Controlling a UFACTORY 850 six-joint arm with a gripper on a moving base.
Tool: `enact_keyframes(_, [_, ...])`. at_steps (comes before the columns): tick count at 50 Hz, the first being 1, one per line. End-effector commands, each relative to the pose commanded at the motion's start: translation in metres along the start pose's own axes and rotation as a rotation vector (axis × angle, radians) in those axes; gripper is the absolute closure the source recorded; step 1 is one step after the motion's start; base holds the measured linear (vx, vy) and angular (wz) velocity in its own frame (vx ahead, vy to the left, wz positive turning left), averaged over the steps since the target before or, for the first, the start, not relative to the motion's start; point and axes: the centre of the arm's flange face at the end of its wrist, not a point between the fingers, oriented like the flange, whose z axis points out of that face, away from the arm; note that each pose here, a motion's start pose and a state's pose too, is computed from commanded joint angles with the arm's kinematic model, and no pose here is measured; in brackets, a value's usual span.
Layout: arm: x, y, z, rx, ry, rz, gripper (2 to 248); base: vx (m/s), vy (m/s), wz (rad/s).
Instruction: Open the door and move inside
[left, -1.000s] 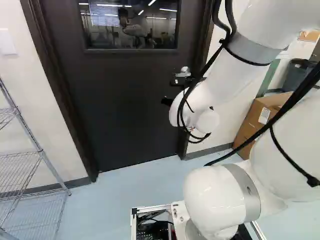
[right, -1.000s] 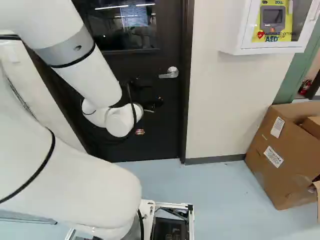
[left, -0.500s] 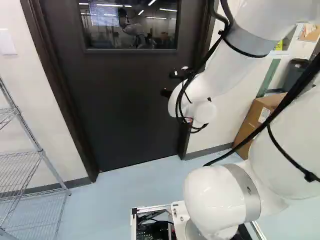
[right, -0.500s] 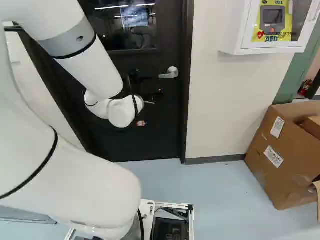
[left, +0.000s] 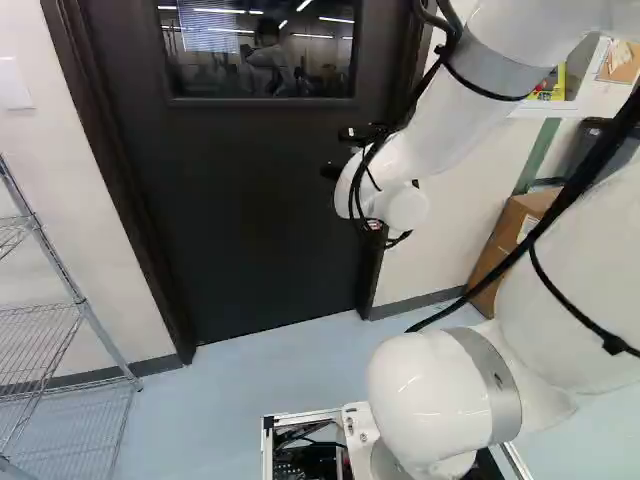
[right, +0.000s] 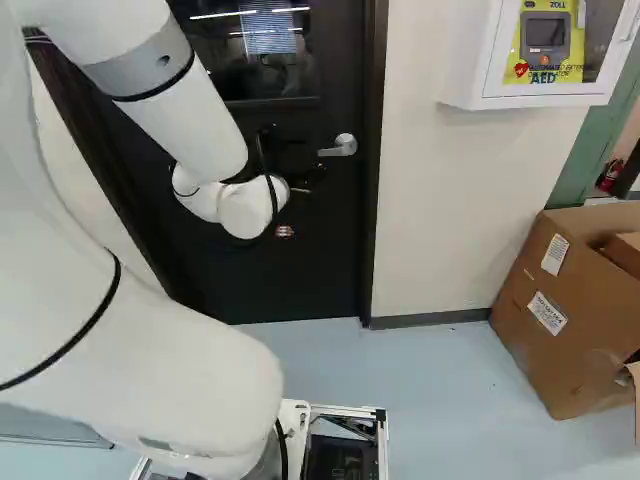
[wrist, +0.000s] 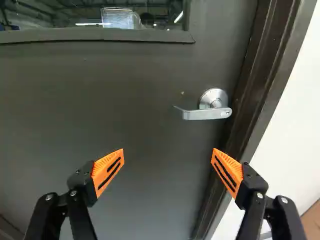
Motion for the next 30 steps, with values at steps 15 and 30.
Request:
enact_keyframes(15, [0.018,0.0,0.014,0.0,0.033,0.0,3,0.0,0.0,0.0])
enact_keyframes(30, [0.034,0.0,0.016,0.0,0.068,0.0,3,0.0,0.0,0.0])
